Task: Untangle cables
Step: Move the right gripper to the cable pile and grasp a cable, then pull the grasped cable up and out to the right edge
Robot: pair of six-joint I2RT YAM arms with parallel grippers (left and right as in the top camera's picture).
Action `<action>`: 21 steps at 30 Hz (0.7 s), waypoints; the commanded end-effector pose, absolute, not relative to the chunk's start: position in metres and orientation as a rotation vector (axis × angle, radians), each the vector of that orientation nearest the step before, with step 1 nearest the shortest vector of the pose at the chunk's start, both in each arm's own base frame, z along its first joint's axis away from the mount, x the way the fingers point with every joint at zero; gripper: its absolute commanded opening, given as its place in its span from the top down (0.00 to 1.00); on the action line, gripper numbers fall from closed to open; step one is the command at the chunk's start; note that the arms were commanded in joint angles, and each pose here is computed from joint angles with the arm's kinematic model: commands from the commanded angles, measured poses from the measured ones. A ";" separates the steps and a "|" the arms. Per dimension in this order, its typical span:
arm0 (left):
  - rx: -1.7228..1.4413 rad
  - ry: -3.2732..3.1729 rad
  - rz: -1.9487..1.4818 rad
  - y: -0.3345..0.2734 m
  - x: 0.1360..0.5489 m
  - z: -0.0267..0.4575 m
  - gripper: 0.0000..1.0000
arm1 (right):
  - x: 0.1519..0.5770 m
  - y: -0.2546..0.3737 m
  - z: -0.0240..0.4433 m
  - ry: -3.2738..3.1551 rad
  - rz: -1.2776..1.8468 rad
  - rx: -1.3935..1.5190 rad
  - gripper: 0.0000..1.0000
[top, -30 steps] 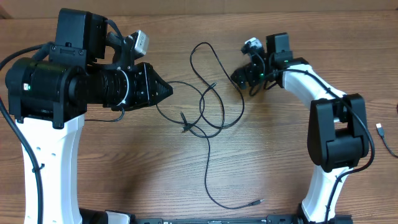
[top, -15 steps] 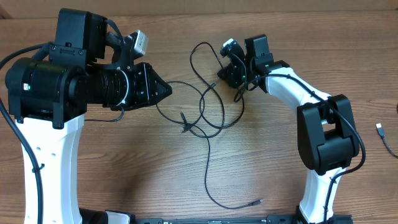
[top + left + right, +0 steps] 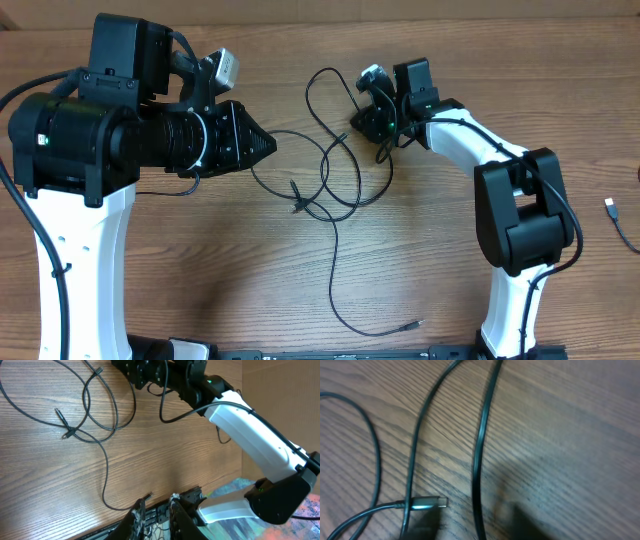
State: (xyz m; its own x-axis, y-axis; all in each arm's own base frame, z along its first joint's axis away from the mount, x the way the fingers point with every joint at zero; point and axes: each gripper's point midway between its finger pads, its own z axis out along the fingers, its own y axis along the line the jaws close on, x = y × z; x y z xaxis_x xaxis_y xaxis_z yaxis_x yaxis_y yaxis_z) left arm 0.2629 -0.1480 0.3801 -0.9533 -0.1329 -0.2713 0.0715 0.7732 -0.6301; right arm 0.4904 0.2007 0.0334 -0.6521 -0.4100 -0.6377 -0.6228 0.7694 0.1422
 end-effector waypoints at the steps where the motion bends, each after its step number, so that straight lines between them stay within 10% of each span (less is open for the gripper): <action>1: -0.010 2.638 -0.940 -0.145 0.261 0.386 0.83 | 0.498 0.202 0.033 2.367 0.496 -0.709 0.96; 11: -0.010 2.638 -0.941 -0.145 0.261 0.386 0.84 | 0.541 0.177 0.118 2.234 0.474 -0.512 0.96; 21: -0.011 2.638 -0.942 -0.145 0.261 0.386 0.84 | 0.563 0.021 0.286 2.031 0.082 -0.131 0.96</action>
